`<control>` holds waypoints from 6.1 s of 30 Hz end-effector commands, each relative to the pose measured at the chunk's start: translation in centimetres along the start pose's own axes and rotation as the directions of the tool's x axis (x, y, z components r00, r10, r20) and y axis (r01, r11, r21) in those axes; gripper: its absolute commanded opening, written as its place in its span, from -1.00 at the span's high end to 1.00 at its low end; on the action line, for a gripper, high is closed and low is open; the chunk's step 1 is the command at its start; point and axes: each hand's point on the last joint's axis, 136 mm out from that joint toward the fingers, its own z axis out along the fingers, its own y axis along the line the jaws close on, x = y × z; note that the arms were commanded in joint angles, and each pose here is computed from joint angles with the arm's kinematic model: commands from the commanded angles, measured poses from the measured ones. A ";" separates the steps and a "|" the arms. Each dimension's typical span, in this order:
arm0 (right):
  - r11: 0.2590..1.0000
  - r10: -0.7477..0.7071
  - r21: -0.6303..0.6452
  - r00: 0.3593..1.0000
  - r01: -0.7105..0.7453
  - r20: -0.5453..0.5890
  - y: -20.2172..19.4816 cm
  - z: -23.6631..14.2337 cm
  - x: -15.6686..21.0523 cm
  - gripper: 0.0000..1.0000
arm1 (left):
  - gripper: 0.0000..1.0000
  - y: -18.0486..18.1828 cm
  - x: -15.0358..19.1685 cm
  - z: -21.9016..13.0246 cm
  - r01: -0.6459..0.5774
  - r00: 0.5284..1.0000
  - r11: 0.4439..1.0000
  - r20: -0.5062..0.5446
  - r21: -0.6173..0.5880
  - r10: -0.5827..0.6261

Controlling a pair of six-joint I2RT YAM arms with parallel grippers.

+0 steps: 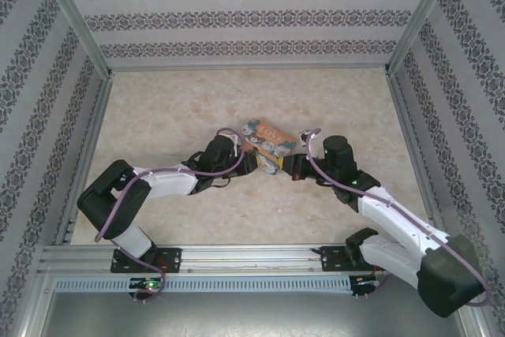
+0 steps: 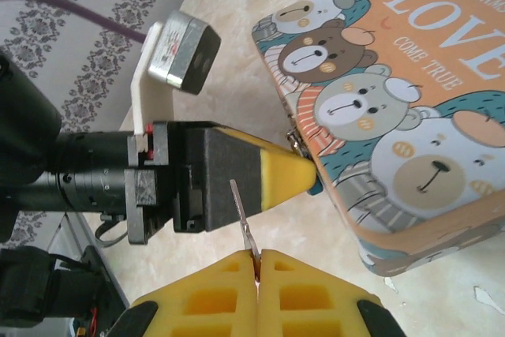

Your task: Unlock the padlock with the key

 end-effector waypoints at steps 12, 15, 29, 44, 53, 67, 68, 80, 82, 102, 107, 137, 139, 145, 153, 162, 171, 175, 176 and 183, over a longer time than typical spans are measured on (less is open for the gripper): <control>0.984 -0.174 0.035 0.984 0.174 0.022 1.2 0.6 3.7 1.00 | 0.90 -2.3 0.3 -1.0 0.195 0.981 0.976 0.006 0.096 -0.196; 0.981 -0.191 0.045 0.981 0.189 0.024 1.1 0.9 4.5 1.00 | 0.90 -2.6 0.1 -1.1 0.226 0.973 0.967 0.010 0.116 -0.229; 0.949 -0.292 0.125 0.956 0.291 -0.012 -1.3 2.0 7.4 1.00 | 0.91 -3.3 -0.2 -1.3 0.279 0.959 0.947 0.011 0.160 -0.285; 0.904 -0.408 0.154 0.913 0.399 0.028 -1.4 3.0 6.3 1.00 | 0.91 -3.5 0.0 -1.1 0.288 0.957 0.945 0.003 0.159 -0.292; 0.869 -0.467 0.191 0.884 0.457 0.007 -1.8 4.2 5.6 1.00 | 0.91 -3.4 0.2 -1.1 0.282 0.958 0.947 0.001 0.152 -0.286; 0.835 -0.512 0.225 0.859 0.502 -0.018 -2.3 5.0 5.0 1.00 | 0.91 -3.5 0.3 -1.2 0.281 0.959 0.948 0.001 0.152 -0.285; 0.835 -0.511 0.223 0.859 0.502 -0.019 -2.2 5.1 5.0 1.00 | 0.91 -3.5 0.3 -1.1 0.280 0.959 0.948 0.001 0.152 -0.284; 0.839 -0.493 0.260 0.870 0.479 -0.013 -3.2 5.9 4.9 1.00 | 0.91 -3.5 0.4 -1.1 0.277 0.960 0.949 -0.001 0.148 -0.280; 0.840 -0.492 0.260 0.871 0.477 -0.009 -3.2 6.0 4.8 1.00 | 0.91 -3.5 0.4 -1.1 0.276 0.960 0.950 -0.002 0.148 -0.279; 0.852 -0.478 0.253 0.878 0.458 0.020 -2.9 7.2 4.0 1.00 | 0.91 -3.5 0.7 -0.8 0.275 0.961 0.951 -0.013 0.143 -0.276; 0.856 -0.470 0.257 0.882 0.448 0.025 -3.1 7.1 3.9 1.00 | 0.91 -3.6 0.7 -0.8 0.273 0.962 0.951 -0.012 0.144 -0.274; 0.870 -0.428 0.264 0.904 0.415 -0.013 -4.8 6.2 5.5 1.00 | 0.91 -3.7 0.7 -0.8 0.268 0.963 0.953 -0.012 0.144 -0.269; 0.874 -0.428 0.254 0.904 0.415 -0.005 -4.6 6.1 5.3 1.00 | 0.91 -3.7 0.7 -0.8 0.268 0.963 0.953 -0.013 0.145 -0.269; 0.882 -0.431 0.222 0.902 0.416 0.017 -3.7 6.1 4.9 1.00 | 0.91 -3.8 0.7 -0.8 0.267 0.963 0.952 -0.013 0.147 -0.268; 0.888 -0.427 0.203 0.904 0.413 0.031 -3.2 6.5 4.3 1.00 | 0.91 -3.8 0.7 -0.7 0.267 0.963 0.952 -0.015 0.149 -0.268; 0.894 -0.423 0.183 0.905 0.410 0.041 -2.8 6.8 4.1 1.00 | 0.91 -3.9 0.7 -0.7 0.268 0.963 0.951 -0.016 0.151 -0.269; 0.905 -0.403 0.178 0.912 0.386 0.071 -2.7 6.9 3.7 1.00 | 0.91 -3.9 0.7 -0.7 0.270 0.962 0.950 -0.017 0.154 -0.271; 0.914 -0.384 0.176 0.919 0.365 0.086 -2.9 7.0 3.4 1.00 | 0.91 -3.9 0.7 -0.7 0.270 0.963 0.950 -0.017 0.156 -0.271; 0.916 -0.379 0.176 0.921 0.360 0.088 -2.9 7.0 3.3 1.00 | 0.91 -3.9 0.8 -0.7 0.270 0.963 0.950 -0.018 0.156 -0.270; 0.927 -0.350 0.180 0.932 0.329 0.096 -3.4 7.0 3.0 1.00 | 0.91 -3.7 0.9 -0.7 0.272 0.962 0.950 -0.015 0.154 -0.273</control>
